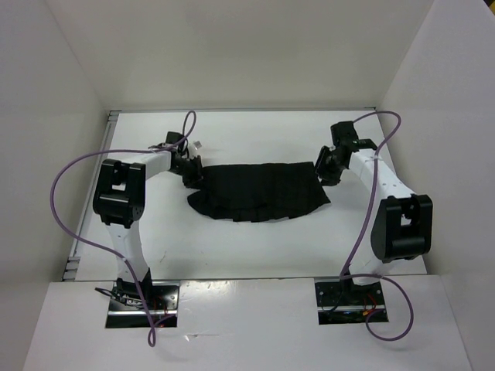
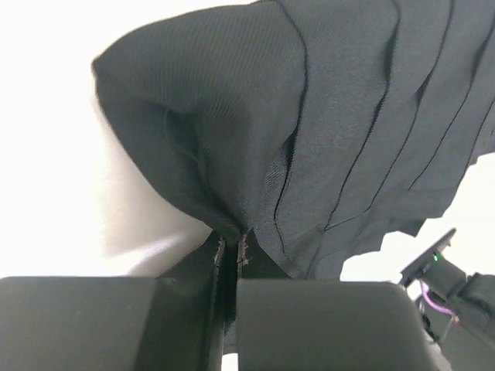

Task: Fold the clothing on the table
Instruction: Fold the skirt

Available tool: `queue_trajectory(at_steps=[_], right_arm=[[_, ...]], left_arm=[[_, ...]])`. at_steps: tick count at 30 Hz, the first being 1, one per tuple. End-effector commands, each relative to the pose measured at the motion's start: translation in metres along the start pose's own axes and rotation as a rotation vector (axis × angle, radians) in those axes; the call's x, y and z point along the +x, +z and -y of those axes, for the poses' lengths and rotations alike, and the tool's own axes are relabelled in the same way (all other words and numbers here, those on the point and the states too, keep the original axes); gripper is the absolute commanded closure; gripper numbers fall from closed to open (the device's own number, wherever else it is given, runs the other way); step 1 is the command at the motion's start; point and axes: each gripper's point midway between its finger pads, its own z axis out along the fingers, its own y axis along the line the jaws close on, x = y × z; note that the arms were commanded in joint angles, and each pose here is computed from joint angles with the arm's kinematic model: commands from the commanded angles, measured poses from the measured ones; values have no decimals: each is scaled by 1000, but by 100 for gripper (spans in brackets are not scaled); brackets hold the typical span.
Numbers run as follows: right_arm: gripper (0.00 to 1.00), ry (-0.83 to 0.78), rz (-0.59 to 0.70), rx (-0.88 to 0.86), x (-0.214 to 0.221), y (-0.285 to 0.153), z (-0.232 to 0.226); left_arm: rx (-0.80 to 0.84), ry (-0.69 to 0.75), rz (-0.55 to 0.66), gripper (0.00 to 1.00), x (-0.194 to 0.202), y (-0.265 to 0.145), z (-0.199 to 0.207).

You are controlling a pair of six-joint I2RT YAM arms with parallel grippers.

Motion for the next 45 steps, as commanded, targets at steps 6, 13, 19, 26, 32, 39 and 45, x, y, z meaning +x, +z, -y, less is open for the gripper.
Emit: queue_trajectory(at_steps=[6, 13, 19, 26, 32, 39, 45], right_arm=[[89, -218, -176, -396, 45, 0, -112], [100, -308, -321, -531, 92, 30, -165], [100, -309, -400, -571, 108, 60, -183], [100, -295, -445, -550, 113, 99, -183], [100, -290, -458, -441, 128, 125, -166], [100, -323, -509, -492, 148, 131, -194], [100, -448, -578, -726, 171, 116, -260]], left_arm=[[-69, 55, 108, 100, -41, -41, 11], [-63, 50, 97, 100, -38, -41, 12], [-49, 60, 109, 100, -40, -44, 17], [-3, 69, 119, 100, -45, -55, 34], [97, 161, 222, 100, -76, -98, 104], [321, 234, 229, 100, -74, -112, 200], [376, 256, 233, 100, -79, -113, 227]])
